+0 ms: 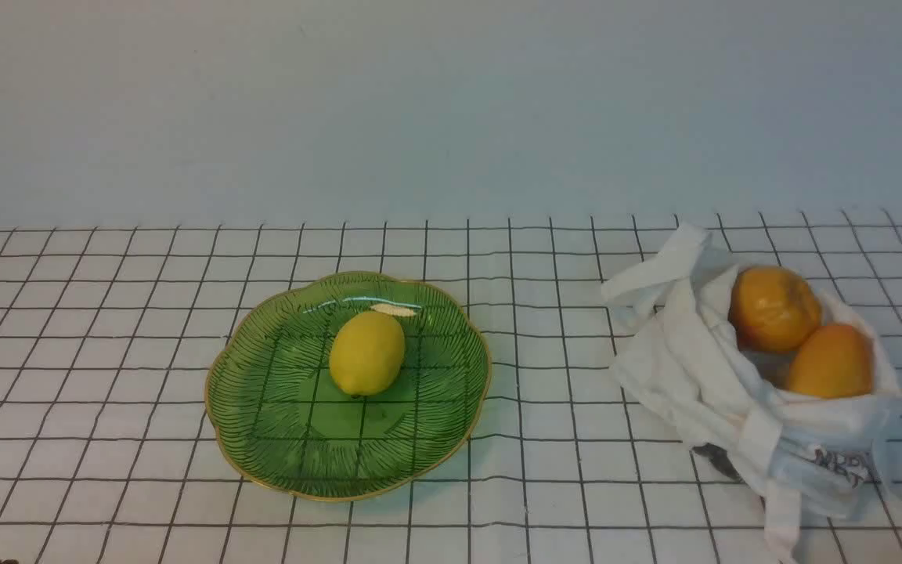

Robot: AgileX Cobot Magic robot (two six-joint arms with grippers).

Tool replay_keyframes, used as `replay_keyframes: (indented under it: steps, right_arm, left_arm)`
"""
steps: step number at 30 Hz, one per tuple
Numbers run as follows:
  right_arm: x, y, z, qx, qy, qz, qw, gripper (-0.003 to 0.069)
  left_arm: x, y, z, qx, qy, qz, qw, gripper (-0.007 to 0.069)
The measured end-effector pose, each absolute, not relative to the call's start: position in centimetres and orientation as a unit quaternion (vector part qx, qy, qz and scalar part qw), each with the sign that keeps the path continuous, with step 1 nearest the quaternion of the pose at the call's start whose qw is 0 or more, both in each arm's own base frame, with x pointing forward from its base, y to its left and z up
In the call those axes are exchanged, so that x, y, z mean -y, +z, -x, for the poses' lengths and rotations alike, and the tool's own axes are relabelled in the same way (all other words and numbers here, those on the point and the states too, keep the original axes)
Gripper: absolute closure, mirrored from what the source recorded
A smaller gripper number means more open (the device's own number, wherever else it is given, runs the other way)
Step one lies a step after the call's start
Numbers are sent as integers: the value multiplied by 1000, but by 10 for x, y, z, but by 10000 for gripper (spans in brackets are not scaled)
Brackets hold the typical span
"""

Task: Take the fruit out of the bag on the white checkered tablecloth and place them on the plate.
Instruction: 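Reach into the cloth bag and grasp a fruit inside it with the right gripper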

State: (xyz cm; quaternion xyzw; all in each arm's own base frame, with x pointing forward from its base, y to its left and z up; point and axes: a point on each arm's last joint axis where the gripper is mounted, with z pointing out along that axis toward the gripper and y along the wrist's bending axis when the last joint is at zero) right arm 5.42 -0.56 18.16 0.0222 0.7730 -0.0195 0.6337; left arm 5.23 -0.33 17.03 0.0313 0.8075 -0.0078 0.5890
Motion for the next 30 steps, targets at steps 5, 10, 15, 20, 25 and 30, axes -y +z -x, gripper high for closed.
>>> replay_keyframes:
  steps: [5, 10, 15, 20, 25, 30]
  right_arm:
    - [6, 182, -54, -773, -19, -22, 634, 669]
    - [6, 182, -54, -773, -19, -22, 634, 669]
    - [6, 182, -54, -773, -19, -22, 634, 669]
    - [6, 182, -54, -773, -19, -23, 634, 669]
    - [5, 182, -54, -770, -8, -30, 637, 669]
    - [0, 197, -56, -698, 132, -127, 692, 669]
  left_arm:
    - [3, 170, -52, -807, -8, -31, 589, 633]
    - [3, 170, -52, -807, -8, -31, 589, 633]
    - [3, 170, -52, -807, -8, -31, 589, 633]
    - [3, 170, -52, -808, -8, -31, 589, 633]
    - [3, 170, -52, -808, -8, -31, 589, 633]
    - [3, 170, -52, -808, -8, -31, 589, 633]
